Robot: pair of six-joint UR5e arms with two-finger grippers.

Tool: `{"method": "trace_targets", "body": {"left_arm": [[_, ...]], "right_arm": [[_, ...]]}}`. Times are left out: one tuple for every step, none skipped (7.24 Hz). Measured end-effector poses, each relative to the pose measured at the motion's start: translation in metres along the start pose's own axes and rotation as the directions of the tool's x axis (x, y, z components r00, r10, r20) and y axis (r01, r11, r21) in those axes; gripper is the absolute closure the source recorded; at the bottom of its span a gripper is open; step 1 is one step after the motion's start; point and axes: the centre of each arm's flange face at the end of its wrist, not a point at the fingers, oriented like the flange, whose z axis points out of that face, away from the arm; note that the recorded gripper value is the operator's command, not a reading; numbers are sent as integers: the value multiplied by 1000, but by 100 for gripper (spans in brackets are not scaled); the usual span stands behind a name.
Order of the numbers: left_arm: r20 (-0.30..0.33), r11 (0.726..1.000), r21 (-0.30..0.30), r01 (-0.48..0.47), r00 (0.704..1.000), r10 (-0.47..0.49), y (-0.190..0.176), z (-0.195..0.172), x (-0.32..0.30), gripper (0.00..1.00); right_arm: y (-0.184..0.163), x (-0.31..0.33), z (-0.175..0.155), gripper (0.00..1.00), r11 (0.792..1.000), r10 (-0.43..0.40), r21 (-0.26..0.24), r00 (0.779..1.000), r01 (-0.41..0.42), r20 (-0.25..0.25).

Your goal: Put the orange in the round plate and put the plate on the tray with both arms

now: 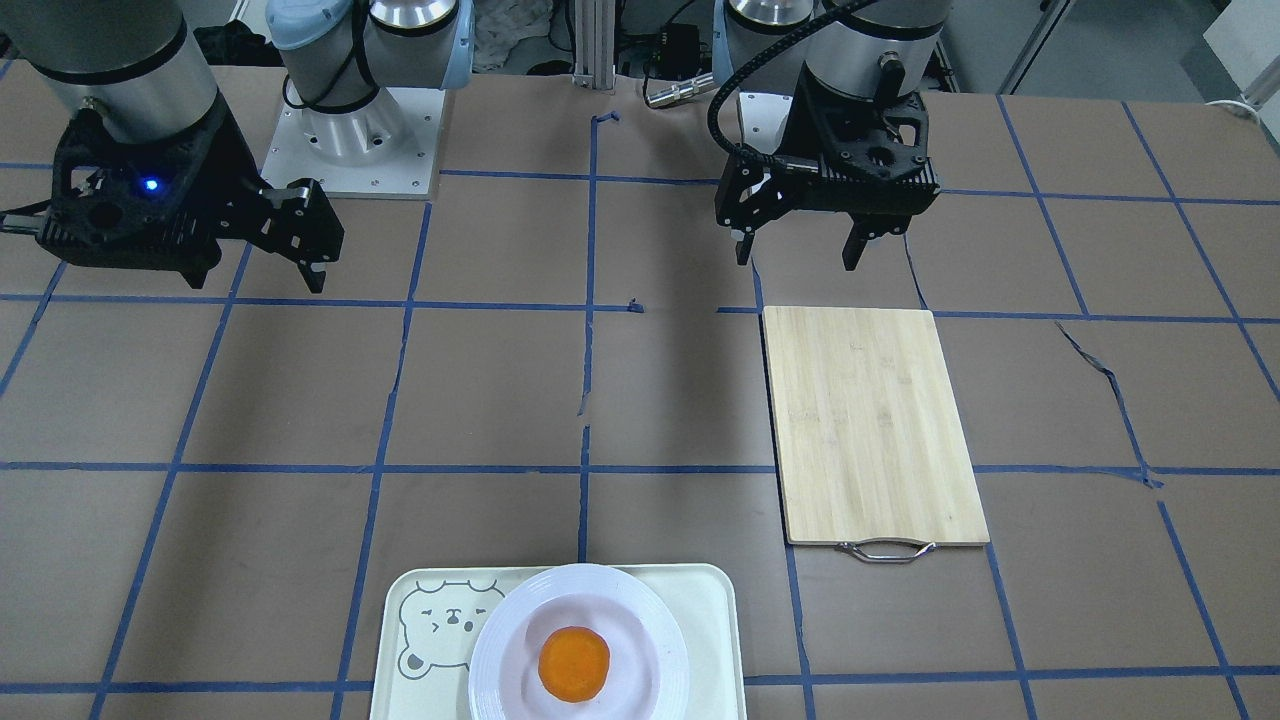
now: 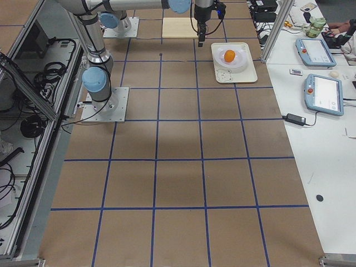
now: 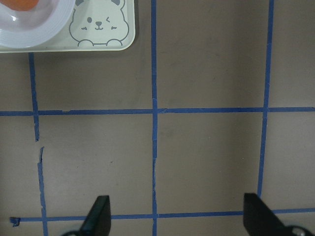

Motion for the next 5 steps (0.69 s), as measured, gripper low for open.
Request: {"method": "trace_targets", "body": {"left_arm": [[0,1000,0,0,1000,0,0,0,0,0],[0,1000,0,0,1000,0,0,0,0,0],[0,1000,0,0,1000,0,0,0,0,0],[0,1000,0,0,1000,0,0,0,0,0],[0,1000,0,0,1000,0,0,0,0,0]], "right_arm": [[3,1,-3,2,1000,-1,7,1000,1,-5],[2,1,-6,2,1000,4,25,1000,-3,-5],[1,0,-7,2,999,6,45,1000,-6,-2],[1,0,-5,2,999,9,51,1000,-9,2],[2,-1,0,0,998,20,53,1000,-20,9]]}}
